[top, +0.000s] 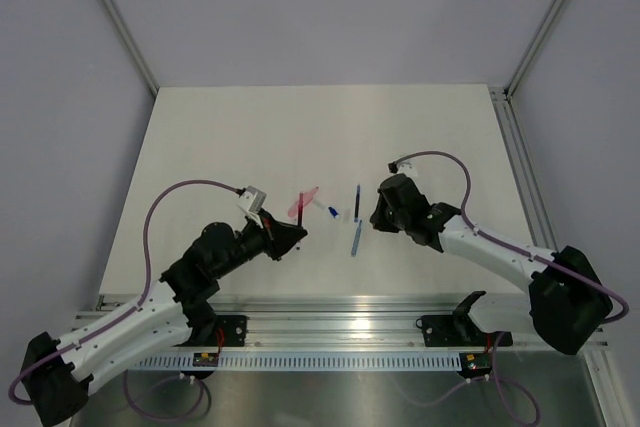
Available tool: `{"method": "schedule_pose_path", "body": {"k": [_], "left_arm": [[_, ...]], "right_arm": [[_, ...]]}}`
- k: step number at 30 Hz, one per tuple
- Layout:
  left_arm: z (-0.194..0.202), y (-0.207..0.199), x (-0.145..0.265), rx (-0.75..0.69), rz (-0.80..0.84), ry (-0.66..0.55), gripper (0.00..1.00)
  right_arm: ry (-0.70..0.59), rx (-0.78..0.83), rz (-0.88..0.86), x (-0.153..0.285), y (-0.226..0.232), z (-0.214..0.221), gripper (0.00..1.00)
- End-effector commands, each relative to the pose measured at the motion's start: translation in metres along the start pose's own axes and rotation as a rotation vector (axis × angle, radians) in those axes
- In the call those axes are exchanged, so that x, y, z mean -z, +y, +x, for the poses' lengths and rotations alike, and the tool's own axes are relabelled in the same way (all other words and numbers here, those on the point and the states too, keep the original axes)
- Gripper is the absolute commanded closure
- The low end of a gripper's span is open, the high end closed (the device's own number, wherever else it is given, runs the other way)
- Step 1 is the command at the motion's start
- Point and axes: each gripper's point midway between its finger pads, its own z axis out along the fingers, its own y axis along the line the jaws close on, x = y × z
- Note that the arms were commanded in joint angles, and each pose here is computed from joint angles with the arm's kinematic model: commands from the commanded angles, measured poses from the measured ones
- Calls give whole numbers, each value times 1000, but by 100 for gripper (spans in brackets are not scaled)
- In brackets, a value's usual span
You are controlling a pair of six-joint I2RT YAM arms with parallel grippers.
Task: Insert the pens into the pen caps
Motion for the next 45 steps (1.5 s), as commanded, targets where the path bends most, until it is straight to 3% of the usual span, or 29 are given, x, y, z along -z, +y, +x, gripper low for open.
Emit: {"method": "schedule_pose_path", "body": {"k": [1,5,13,16,26,39,45], "left_arm": [[-13,0,-2,-67,-2,-49,100],[-9,3,-4,-80,-5,-37,100],[0,3,-7,-77,8,-3,100],[-1,2,-8,-77,10,-3,100],[2,3,-9,-76,11,4,100],[5,5,-13,-76,6,21,100],[4,5,-14,-82,4,20,100]], "right_arm": [[43,62,70,-11,-14,-11,89],[89,105,144,-29,-21,-14,85],[156,162,229,-57,-30,-10,67],[176,174,249,-63,-33,-7,66],[187,159,273,-70,-42,-2,79],[232,119,208,-81,-42,17,76],[231,96,223,-84,-48,25,79]]}}
